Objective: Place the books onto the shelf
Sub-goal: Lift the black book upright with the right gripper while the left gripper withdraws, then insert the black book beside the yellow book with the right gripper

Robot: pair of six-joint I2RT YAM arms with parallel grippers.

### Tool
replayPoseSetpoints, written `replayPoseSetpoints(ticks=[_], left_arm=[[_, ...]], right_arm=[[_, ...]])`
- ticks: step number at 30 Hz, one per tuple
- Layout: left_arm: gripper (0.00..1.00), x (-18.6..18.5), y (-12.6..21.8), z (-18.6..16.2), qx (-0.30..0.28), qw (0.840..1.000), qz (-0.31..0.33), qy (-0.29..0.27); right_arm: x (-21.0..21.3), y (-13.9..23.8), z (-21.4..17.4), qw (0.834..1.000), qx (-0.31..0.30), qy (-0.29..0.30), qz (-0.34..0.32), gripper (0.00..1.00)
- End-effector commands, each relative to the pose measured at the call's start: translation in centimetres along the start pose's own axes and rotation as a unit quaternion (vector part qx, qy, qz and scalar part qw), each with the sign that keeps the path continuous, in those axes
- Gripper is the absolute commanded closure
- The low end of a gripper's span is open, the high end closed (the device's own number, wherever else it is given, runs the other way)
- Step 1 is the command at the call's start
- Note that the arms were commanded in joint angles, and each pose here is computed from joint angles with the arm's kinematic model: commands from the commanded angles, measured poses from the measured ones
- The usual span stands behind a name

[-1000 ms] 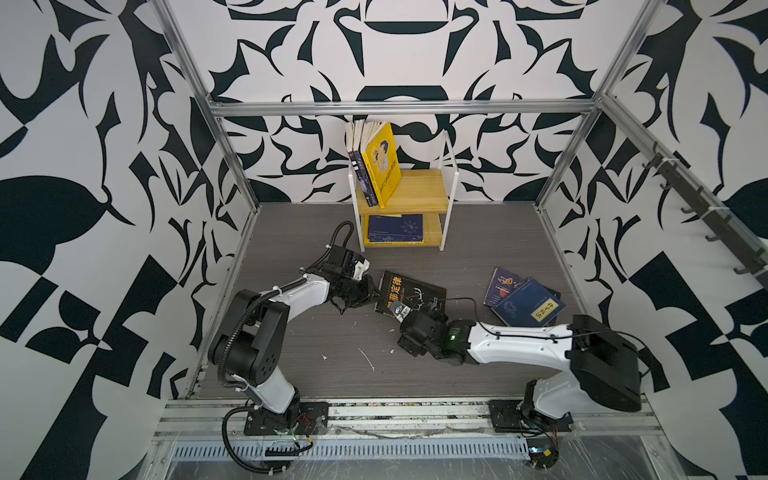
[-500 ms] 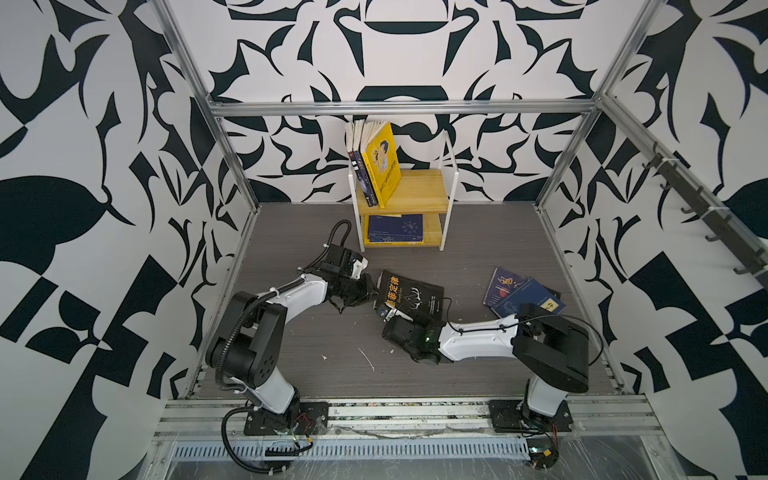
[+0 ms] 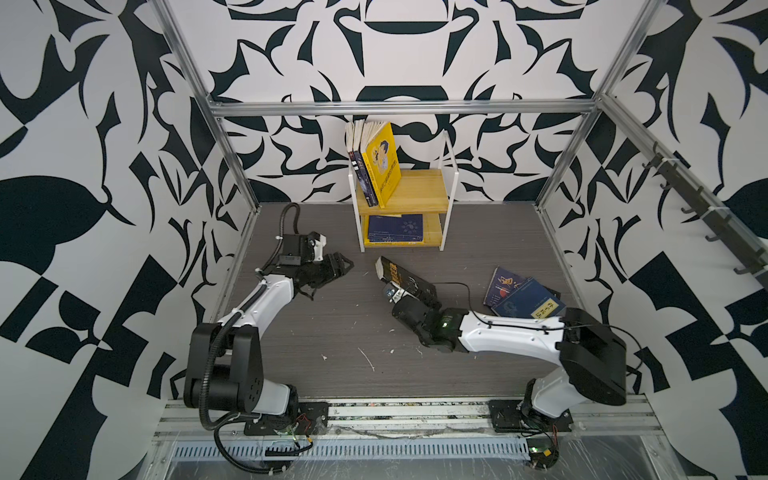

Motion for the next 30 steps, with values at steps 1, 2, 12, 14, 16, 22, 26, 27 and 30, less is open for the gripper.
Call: replayPoseSetpoints(ticks=[1,2,12,14,16,22,26,27,30], left_arm=[[0.17,0.0,3.3,2.7,-0.06,0.998,0.01,-0.036],[0.16,0.3,4.1,3.2,-0.075,0.996,0.012,-0.039],[0.0,3.2,10.5,5.6,-0.188,0.979,0.044,-0.064],[0.01,3.3,11.4,5.8,-0.201,0.976,0.048,-0.072],[0.0,3.3,11.9,5.9,-0.208,0.973,0.055,-0.087],[0.0,3.0,12.0,5.9,-0.203,0.972,0.056,-0.106],[0.0,2.9,11.9,5.9,-0.199,0.974,0.047,-0.1],[0.01,2.8,11.9,6.0,-0.199,0.974,0.047,-0.101],[0.01,2.8,11.8,6.0,-0.198,0.974,0.045,-0.099]], right_arm=[[-6.2,3.8,5.6,0.99,-0.104,-0.099,-0.012,1.0],[-7.5,4.6,6.5,0.986,-0.123,-0.115,-0.008,1.0],[-20.5,9.0,13.1,0.923,-0.274,-0.268,-0.018,1.0],[-22.5,8.8,14.0,0.909,-0.29,-0.297,-0.041,1.0],[-24.3,8.3,14.9,0.894,-0.304,-0.322,-0.068,1.0],[-28.5,6.3,16.7,0.855,-0.33,-0.363,-0.167,1.0],[-30.1,3.1,16.8,0.843,-0.319,-0.378,-0.21,1.0],[-30.2,2.3,16.8,0.843,-0.315,-0.379,-0.215,1.0],[-30.0,-0.5,17.3,0.848,-0.314,-0.37,-0.214,1.0]])
Point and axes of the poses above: each gripper's point midway between its finger pads, its own y axis back along the fingers, its own x axis along the line the jaws close on, z = x × y, the point moved 4 cm from there along y, back along the fingers, and after that the axes turned 12 degrees about y, right-handed, at the moved point
